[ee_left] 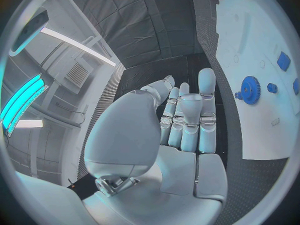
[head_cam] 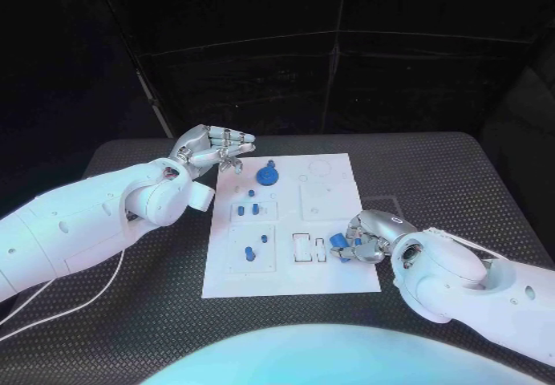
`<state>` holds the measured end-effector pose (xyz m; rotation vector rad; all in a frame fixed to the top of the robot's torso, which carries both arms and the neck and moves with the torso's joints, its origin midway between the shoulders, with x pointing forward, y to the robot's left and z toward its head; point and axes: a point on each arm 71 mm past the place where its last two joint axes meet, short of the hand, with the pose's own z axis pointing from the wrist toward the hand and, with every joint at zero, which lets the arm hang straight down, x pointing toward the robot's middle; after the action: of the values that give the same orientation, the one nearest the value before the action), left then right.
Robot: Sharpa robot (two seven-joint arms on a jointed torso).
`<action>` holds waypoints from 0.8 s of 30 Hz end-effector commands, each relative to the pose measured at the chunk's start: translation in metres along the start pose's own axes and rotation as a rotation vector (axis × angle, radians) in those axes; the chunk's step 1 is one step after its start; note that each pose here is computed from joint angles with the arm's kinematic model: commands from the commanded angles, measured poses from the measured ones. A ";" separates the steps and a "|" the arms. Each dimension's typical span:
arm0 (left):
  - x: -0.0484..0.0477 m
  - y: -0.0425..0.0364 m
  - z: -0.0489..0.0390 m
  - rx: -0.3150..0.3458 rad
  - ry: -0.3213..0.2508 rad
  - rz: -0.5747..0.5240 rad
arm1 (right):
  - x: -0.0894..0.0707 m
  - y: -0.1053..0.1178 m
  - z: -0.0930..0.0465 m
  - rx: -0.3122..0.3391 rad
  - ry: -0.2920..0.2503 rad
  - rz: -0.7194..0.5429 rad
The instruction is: Assemble the parts on the task board
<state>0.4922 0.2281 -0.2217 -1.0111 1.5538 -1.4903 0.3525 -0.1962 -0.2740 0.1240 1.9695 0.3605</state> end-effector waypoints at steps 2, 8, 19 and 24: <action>0.0011 -0.0013 0.0000 0.005 0.011 -0.007 | -0.007 0.011 -0.007 -0.039 -0.072 0.123; 0.0015 -0.0007 0.0001 0.004 0.012 -0.008 | -0.009 0.028 -0.011 -0.101 -0.099 0.169; 0.0032 -0.0007 0.0005 0.004 0.017 -0.010 | 0.001 0.041 -0.001 -0.106 -0.041 0.173; 0.0035 -0.0007 0.0006 0.004 0.017 -0.010 | 0.006 0.044 0.005 -0.091 -0.008 0.159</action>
<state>0.4915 0.2266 -0.2226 -1.0116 1.5589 -1.4950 0.3506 -0.1527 -0.2658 0.2326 1.9073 0.5599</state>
